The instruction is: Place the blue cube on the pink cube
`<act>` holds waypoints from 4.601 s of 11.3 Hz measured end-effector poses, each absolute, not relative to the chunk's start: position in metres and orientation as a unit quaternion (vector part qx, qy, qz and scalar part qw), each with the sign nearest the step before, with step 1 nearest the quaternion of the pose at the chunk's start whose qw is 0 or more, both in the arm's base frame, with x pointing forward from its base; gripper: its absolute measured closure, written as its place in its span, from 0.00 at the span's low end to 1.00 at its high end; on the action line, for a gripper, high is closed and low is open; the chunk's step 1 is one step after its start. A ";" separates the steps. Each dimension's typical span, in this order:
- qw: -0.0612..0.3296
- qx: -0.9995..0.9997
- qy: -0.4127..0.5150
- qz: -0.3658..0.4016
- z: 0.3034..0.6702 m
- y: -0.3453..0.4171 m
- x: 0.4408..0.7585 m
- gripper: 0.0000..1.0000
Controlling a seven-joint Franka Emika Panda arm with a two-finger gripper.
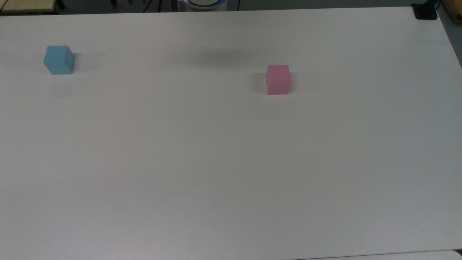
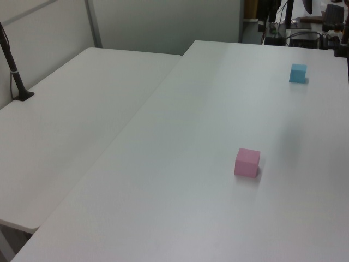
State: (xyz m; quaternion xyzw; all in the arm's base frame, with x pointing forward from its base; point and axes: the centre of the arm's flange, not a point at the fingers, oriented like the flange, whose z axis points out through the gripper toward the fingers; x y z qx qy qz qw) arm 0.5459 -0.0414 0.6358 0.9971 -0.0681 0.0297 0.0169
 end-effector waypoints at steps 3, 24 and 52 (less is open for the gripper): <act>0.017 0.997 -0.067 0.030 0.636 -0.040 0.546 0.00; 0.020 0.999 -0.026 0.024 0.632 -0.062 0.544 0.00; 0.083 0.996 -0.016 0.010 0.357 -0.370 0.463 0.00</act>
